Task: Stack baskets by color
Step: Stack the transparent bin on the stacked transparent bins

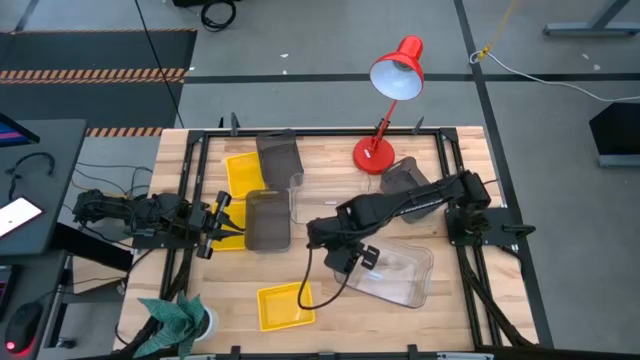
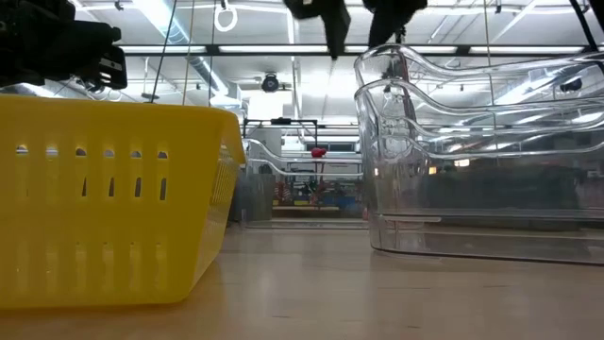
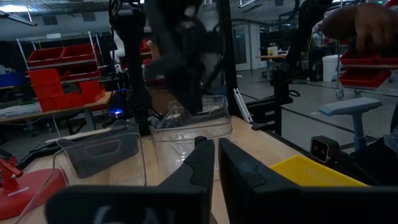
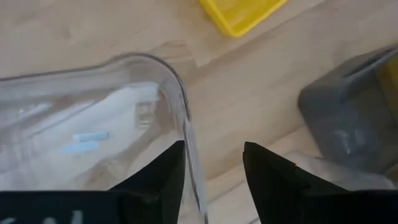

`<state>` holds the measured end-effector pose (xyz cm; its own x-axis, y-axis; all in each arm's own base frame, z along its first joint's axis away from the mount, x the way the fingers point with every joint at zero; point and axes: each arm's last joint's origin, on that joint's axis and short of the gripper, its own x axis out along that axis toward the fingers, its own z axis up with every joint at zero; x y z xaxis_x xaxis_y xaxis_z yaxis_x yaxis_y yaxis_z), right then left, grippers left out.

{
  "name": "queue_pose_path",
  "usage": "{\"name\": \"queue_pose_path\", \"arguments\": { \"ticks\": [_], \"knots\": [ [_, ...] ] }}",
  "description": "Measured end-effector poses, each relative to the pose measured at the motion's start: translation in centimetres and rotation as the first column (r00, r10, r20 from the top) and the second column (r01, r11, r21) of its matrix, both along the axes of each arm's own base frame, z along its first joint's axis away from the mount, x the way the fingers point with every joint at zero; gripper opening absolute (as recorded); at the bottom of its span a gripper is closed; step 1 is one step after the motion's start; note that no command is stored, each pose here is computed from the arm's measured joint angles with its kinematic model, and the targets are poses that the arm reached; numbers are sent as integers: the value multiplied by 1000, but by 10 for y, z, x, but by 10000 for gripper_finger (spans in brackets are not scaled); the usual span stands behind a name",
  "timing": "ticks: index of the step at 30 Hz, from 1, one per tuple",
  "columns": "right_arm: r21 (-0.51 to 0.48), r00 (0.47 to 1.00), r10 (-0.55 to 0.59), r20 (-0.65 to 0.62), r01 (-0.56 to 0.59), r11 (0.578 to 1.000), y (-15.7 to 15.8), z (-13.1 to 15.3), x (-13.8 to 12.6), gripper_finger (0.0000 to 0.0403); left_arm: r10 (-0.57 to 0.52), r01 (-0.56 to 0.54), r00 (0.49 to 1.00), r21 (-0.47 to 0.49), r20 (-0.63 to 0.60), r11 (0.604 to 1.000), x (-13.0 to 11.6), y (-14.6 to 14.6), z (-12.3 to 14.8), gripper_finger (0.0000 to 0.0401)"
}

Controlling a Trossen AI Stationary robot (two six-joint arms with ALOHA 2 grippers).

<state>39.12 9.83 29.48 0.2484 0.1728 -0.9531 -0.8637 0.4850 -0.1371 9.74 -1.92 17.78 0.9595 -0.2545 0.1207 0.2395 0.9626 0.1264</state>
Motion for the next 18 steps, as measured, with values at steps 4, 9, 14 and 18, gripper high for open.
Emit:
{"name": "queue_pose_path", "arguments": {
  "ticks": [4, 9, 14, 18],
  "knots": [
    [-24, 999, -24, -37, 23, 999, -10, 5, -6, 167, 0, 0, 1000, 0, 0, 1000, 0, 0, 0, 25],
    [-123, 989, -76, -130, 60, 991, -28, 1, -13, 159, 0, 0, 1000, 0, 0, 1000, 0, 0, 0, 31],
    [-163, 981, -80, -178, 51, 985, -42, -6, -17, 136, 0, 0, 1000, 0, 0, 1000, 0, 0, 0, 36],
    [-222, 973, -85, -213, 36, 974, -51, -14, -25, 116, 0, 0, 1000, 0, 0, 1000, 0, 0, 0, 33]
  ]
}}
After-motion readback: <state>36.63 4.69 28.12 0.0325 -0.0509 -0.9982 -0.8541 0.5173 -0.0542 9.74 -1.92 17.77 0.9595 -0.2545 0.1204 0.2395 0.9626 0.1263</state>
